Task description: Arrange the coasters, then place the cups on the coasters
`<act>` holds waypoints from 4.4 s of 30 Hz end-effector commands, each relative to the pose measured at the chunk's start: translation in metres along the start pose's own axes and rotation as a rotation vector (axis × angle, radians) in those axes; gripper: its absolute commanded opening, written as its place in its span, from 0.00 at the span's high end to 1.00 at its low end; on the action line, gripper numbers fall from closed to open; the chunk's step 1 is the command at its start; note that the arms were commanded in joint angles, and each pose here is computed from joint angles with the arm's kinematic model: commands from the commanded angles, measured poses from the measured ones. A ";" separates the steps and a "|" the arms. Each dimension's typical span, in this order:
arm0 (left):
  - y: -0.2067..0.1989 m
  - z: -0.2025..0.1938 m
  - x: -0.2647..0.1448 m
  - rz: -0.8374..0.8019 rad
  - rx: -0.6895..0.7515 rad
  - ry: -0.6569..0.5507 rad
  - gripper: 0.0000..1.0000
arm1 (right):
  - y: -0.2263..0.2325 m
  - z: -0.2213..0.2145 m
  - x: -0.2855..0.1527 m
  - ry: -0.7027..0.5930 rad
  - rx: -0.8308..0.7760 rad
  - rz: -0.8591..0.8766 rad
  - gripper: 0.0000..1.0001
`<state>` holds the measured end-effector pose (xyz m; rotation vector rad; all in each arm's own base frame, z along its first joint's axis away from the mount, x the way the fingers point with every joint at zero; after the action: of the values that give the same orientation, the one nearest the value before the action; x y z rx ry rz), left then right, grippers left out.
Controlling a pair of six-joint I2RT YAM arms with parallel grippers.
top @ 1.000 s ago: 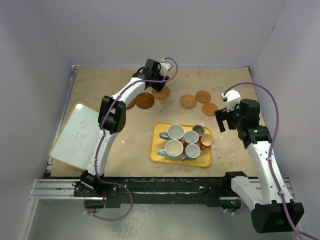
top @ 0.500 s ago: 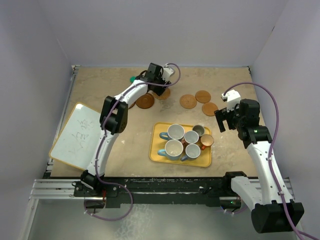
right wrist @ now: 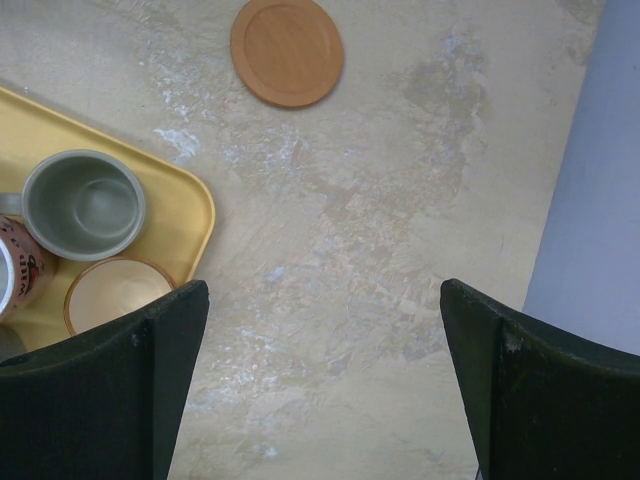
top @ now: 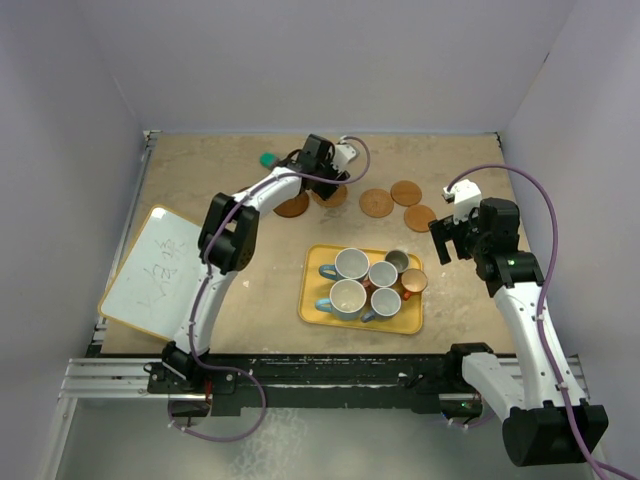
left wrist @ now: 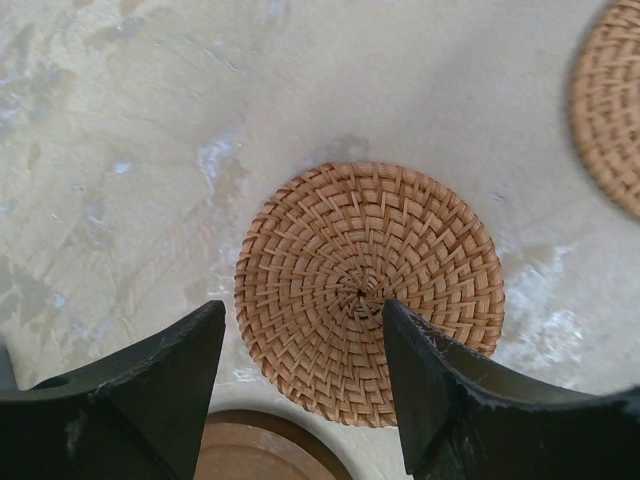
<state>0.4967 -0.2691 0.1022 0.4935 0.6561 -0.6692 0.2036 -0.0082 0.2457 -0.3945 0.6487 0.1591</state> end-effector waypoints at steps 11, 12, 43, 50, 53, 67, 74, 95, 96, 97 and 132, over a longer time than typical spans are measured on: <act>-0.023 -0.016 -0.019 -0.052 0.006 0.068 0.40 | -0.003 0.005 -0.003 -0.040 -0.008 -0.019 0.00; -0.023 -0.016 -0.020 -0.045 0.006 0.072 0.40 | -0.003 0.005 -0.003 -0.040 -0.008 -0.018 0.00; -0.007 0.047 -0.048 -0.049 -0.010 -0.088 0.33 | -0.001 0.017 0.004 -0.041 0.013 0.053 0.00; 0.007 0.058 -0.096 -0.048 -0.041 -0.187 0.31 | 0.000 0.055 0.028 0.005 0.007 0.174 0.00; 0.015 0.050 -0.124 -0.018 -0.060 -0.215 0.30 | 0.003 0.075 0.048 0.007 -0.003 0.186 0.00; 0.035 -0.002 -0.253 0.116 -0.081 -0.232 0.08 | 0.048 0.139 0.176 0.091 -0.151 0.134 0.02; 0.034 -0.016 -0.281 0.179 -0.060 -0.222 0.01 | 0.066 0.133 0.230 0.196 -0.238 0.100 0.03; 0.036 -0.030 -0.284 0.226 -0.081 -0.235 0.02 | 0.107 0.114 0.282 0.288 -0.343 0.148 0.04; 0.036 -0.031 -0.285 0.229 -0.081 -0.236 0.02 | 0.109 0.113 0.280 0.290 -0.348 0.153 0.04; 0.036 -0.030 -0.287 0.232 -0.081 -0.243 0.02 | 0.111 0.113 0.277 0.289 -0.350 0.158 0.04; 0.033 -0.032 -0.298 0.221 -0.062 -0.263 0.03 | 0.133 0.130 0.275 0.268 -0.383 0.173 0.05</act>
<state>0.3308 -0.1103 0.2768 0.4048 0.4394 -0.4942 0.4512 0.1665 0.1242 -0.7421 0.9340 0.4139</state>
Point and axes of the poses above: each gripper's point midway between its finger pads, its own x axis out along the fingers, its own y axis along the line the jaws close on, z = x × y, the point moved 9 cm from there along -x, back along the fingers, and after that the axes turned 1 degree about -x, right-handed, at the moved point
